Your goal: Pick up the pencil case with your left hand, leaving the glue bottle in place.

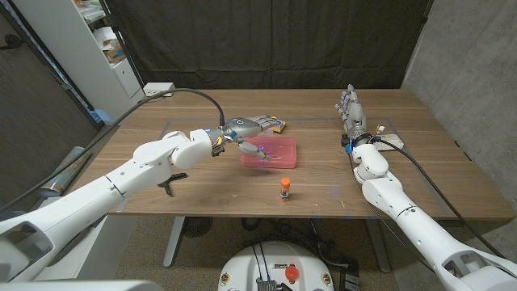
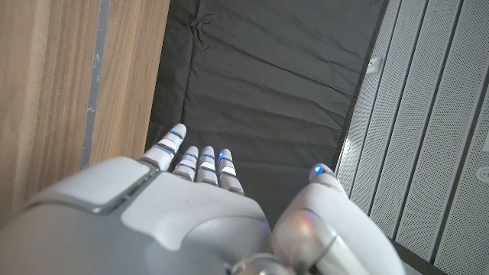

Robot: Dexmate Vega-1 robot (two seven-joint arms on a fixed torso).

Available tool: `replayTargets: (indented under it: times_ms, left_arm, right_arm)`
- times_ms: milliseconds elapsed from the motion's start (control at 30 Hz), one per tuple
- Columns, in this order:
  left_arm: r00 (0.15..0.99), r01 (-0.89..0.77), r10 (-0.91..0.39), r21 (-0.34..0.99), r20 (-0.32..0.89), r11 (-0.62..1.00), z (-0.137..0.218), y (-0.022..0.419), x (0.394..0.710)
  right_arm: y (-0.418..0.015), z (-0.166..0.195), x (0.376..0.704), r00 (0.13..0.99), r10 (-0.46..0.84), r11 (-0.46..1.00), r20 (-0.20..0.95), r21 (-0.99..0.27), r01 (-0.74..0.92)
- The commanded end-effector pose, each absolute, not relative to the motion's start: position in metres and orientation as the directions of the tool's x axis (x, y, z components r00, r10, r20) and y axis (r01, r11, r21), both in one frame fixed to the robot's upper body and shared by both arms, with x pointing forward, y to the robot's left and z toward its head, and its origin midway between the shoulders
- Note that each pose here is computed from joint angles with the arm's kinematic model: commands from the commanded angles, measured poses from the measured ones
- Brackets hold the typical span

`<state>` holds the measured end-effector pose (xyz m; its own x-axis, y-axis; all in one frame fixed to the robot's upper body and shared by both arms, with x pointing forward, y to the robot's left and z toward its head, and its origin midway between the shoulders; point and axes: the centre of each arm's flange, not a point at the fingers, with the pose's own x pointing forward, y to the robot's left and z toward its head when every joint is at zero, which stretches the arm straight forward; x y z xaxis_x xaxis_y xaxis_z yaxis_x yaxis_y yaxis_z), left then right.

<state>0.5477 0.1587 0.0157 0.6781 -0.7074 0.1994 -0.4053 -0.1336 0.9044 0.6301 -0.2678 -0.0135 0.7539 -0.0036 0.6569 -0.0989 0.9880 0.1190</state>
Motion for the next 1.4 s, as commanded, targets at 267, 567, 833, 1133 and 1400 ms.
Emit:
replayTargets:
  times_ms: [267, 567, 833, 1133, 1400]
  left_arm:
    - [0.67, -0.362, -0.727, 0.921, 0.152, -0.141, 0.01, 0.149, 0.566]
    - [0.663, -0.352, -0.735, 0.926, 0.143, -0.138, 0.01, 0.144, 0.575]
    - [0.663, -0.35, -0.736, 0.926, 0.137, -0.143, 0.009, 0.142, 0.578]
    - [0.659, -0.335, -0.741, 0.932, 0.126, -0.14, 0.004, 0.142, 0.583]
    - [0.658, -0.335, -0.743, 0.931, 0.123, -0.143, 0.001, 0.142, 0.587]
  right_arm:
    - [-0.271, -0.013, 0.632, 0.752, -0.013, 0.986, 0.659, 0.133, -0.099]
    - [-0.268, -0.009, 0.635, 0.746, -0.017, 0.984, 0.666, 0.145, -0.107]
    - [-0.267, -0.006, 0.636, 0.743, -0.017, 0.984, 0.669, 0.141, -0.105]
    - [-0.267, -0.006, 0.64, 0.748, -0.018, 0.984, 0.664, 0.143, -0.103]
    - [-0.266, -0.006, 0.641, 0.751, -0.018, 0.985, 0.66, 0.141, -0.101]
